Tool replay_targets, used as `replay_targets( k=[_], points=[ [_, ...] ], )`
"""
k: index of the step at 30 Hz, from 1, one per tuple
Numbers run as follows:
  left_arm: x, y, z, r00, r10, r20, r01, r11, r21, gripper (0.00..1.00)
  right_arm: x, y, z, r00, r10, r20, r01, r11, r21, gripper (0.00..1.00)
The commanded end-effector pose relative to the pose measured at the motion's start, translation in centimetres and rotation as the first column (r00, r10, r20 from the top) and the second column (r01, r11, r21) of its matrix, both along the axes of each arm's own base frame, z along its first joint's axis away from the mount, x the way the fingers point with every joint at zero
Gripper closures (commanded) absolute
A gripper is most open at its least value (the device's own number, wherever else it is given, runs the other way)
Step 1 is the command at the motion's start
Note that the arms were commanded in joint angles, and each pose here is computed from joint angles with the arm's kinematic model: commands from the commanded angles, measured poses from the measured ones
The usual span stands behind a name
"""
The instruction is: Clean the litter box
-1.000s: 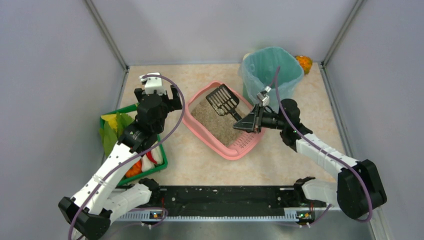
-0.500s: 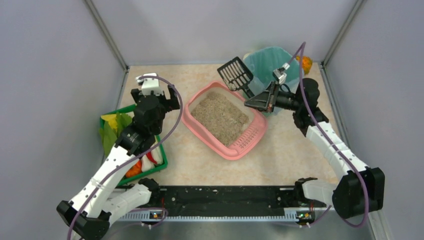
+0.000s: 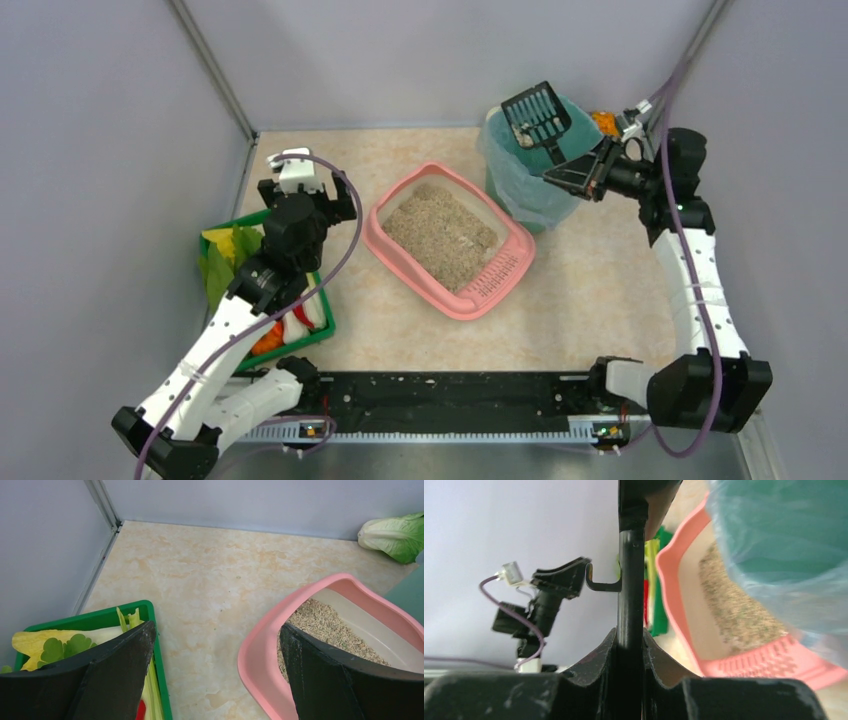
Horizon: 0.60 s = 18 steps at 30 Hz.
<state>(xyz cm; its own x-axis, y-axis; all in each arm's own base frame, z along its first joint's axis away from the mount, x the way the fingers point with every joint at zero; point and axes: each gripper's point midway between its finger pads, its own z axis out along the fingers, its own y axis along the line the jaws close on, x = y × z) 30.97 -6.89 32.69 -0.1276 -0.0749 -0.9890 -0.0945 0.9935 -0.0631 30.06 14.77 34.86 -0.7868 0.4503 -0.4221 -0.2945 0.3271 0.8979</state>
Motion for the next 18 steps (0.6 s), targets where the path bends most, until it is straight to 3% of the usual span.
replay_targets(
  k=[1, 6, 12, 18],
  points=[
    [0.0, 0.5, 1.1, 0.998, 0.022, 0.052, -0.021, 1.0, -0.016, 0.01, 0.2, -3.0, 0.3, 0.997, -0.075, 0.031, 0.079, 0.985, -0.154, 1.0],
    [0.0, 0.6, 1.0, 0.998, 0.023, 0.052, -0.022, 1.0, -0.014, 0.01, 1.2, -6.0, -1.8, 0.985, -0.171, 0.023, 0.167, 0.909, -0.383, 1.0],
    [0.0, 0.6, 0.7, 0.998, 0.021, 0.053, -0.021, 1.0, -0.015, 0.01, 2.5, -9.2, -3.8, 0.965, -0.261, 0.03, 0.232, 0.792, -0.565, 1.0],
    [0.2, 0.4, 0.6, 0.998, 0.015, 0.056, -0.014, 1.0, -0.02, 0.01, 3.1, -9.1, -6.2, 0.978, -0.205, 0.021, 0.148, 0.629, -0.763, 1.0]
  ],
)
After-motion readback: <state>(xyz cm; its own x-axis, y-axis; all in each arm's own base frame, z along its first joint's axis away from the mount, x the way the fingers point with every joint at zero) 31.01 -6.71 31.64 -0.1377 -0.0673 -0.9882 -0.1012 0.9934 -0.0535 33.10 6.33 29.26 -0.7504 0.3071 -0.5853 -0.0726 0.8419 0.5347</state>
